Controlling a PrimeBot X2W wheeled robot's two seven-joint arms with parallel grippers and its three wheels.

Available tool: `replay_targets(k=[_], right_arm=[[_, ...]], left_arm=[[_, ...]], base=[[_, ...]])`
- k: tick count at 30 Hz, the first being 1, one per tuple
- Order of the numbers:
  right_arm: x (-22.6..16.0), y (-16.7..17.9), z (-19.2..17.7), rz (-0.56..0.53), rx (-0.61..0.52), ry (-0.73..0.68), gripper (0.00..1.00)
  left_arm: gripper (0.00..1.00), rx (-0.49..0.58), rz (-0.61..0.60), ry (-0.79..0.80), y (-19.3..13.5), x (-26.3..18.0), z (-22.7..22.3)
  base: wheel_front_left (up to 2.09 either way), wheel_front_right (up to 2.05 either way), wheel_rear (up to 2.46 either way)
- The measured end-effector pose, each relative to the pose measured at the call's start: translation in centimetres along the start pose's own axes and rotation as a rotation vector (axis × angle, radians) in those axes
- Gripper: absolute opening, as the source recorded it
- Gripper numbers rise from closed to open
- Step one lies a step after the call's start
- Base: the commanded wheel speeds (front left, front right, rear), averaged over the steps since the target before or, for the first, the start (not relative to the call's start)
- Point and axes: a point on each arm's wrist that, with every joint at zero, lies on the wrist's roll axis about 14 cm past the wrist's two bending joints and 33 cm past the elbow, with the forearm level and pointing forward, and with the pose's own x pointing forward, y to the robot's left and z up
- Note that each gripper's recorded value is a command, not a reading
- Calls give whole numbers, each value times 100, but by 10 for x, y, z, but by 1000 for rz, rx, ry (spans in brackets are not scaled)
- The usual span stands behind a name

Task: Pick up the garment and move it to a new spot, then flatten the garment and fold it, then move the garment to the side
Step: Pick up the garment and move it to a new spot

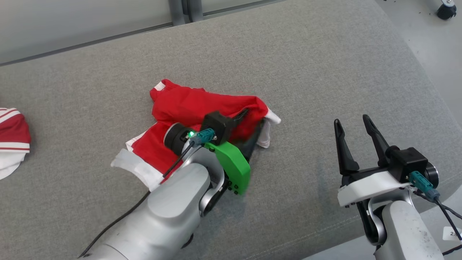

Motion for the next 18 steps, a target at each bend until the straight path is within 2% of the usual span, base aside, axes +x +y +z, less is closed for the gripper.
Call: replay_targets(k=[7, 18], right_arm=[[1, -3, 0, -8, -9, -2, 100], [-3, 15, 4, 43, -3, -16, 100]], left_arm=[[100, -62, 1, 122, -4, -14, -40], [100, -96, 162, 88, 25, -46, -38]], base=[[0, 0, 0], [0, 0, 0]])
